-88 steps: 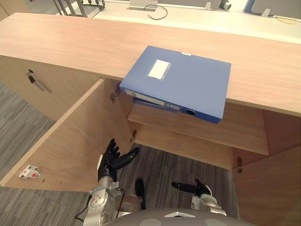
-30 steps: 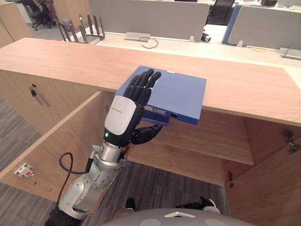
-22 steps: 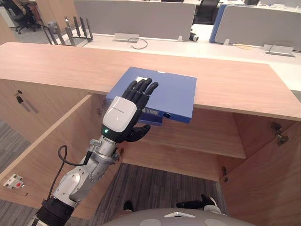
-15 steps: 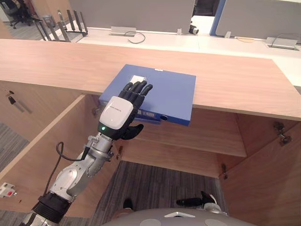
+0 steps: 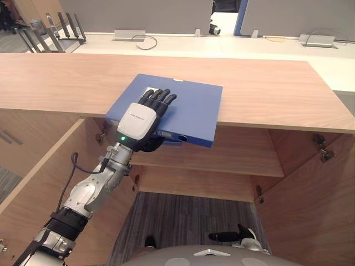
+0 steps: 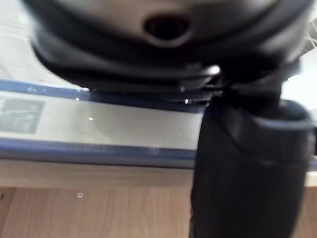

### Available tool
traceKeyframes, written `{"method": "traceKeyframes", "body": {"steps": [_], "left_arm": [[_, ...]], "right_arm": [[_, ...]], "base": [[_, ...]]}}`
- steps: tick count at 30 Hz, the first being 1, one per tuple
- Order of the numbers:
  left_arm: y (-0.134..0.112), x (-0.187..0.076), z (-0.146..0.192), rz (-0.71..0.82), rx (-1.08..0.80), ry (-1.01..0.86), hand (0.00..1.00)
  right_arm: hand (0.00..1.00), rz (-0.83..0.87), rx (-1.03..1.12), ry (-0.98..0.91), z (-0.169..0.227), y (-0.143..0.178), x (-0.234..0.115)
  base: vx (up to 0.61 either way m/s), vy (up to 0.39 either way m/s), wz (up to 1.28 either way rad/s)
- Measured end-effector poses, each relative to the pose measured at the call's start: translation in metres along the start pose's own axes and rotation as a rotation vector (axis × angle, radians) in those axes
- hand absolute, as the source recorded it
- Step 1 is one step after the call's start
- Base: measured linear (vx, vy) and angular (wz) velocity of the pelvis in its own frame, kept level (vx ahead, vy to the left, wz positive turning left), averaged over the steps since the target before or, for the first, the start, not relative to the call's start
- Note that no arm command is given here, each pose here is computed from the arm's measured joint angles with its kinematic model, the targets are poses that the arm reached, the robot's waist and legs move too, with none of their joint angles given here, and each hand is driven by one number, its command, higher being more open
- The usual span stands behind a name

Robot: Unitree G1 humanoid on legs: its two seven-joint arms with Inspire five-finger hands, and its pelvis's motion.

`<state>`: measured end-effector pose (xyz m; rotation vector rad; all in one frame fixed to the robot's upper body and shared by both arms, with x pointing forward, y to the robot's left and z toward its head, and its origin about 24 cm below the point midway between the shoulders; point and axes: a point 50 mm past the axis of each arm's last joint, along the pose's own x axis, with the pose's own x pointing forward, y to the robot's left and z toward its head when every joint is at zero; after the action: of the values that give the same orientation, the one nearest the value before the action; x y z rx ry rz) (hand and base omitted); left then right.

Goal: Walk over to the cabinet, pick up the folder, carry it to the office cabinet, place the folder inside the office cabinet, then close the office cabinet door

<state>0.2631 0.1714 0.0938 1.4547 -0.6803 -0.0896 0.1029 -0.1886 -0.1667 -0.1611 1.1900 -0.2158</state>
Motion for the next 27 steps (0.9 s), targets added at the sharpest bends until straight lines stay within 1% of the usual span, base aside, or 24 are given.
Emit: {"method": "traceKeyframes", "body": {"steps": [4,6,8,11,14,16,18,20,21,23,27], "left_arm": [[0.006,0.008,-0.001,0.05,0.011,0.002,0.0],[0.003,0.006,-0.001,0.033,0.04,-0.011,0.0],[0.004,0.006,0.002,0.057,0.044,-0.029,0.0],[0.015,0.01,0.01,0.115,0.01,-0.036,0.0],[0.016,0.0,0.025,0.114,-0.042,-0.053,0.0],[0.019,-0.009,0.046,0.133,-0.124,-0.086,0.0],[0.025,-0.015,0.058,0.146,-0.184,-0.112,0.0],[0.037,-0.021,0.08,0.181,-0.357,-0.134,0.0],[0.039,-0.022,0.085,0.188,-0.403,-0.138,0.0],[0.046,-0.026,0.101,0.203,-0.591,-0.15,0.0],[0.049,-0.028,0.109,0.21,-0.812,-0.112,0.0]], "right_arm": [[1.0,-0.004,0.008,-0.003,0.001,-0.001,0.0],[1.0,-0.005,0.009,-0.002,0.0,-0.001,0.0],[1.0,-0.003,0.009,0.001,-0.001,-0.001,0.0],[1.0,-0.005,0.009,0.005,-0.003,-0.002,0.0],[1.0,-0.004,0.009,0.002,-0.002,-0.002,0.0],[1.0,-0.004,0.009,0.005,-0.003,-0.002,0.0],[1.0,-0.004,0.008,0.009,-0.004,-0.002,0.0],[1.0,-0.007,0.005,0.013,-0.005,-0.003,0.0],[1.0,-0.008,0.003,0.015,-0.006,-0.004,0.0],[1.0,-0.013,-0.007,0.036,-0.012,-0.007,-0.001],[1.0,-0.014,-0.037,0.033,-0.012,-0.01,0.0]], "base": [[0.0,0.0,0.0],[0.0,0.0,0.0],[0.0,0.0,0.0],[0.0,-0.004,-0.02],[0.01,0.001,-0.04],[0.04,-0.019,0.02],[0.05,-0.02,0.02],[0.06,-0.031,0.06],[0.03,-0.026,0.05],[0.02,-0.012,0.0],[-0.03,0.0,-0.01]]}}
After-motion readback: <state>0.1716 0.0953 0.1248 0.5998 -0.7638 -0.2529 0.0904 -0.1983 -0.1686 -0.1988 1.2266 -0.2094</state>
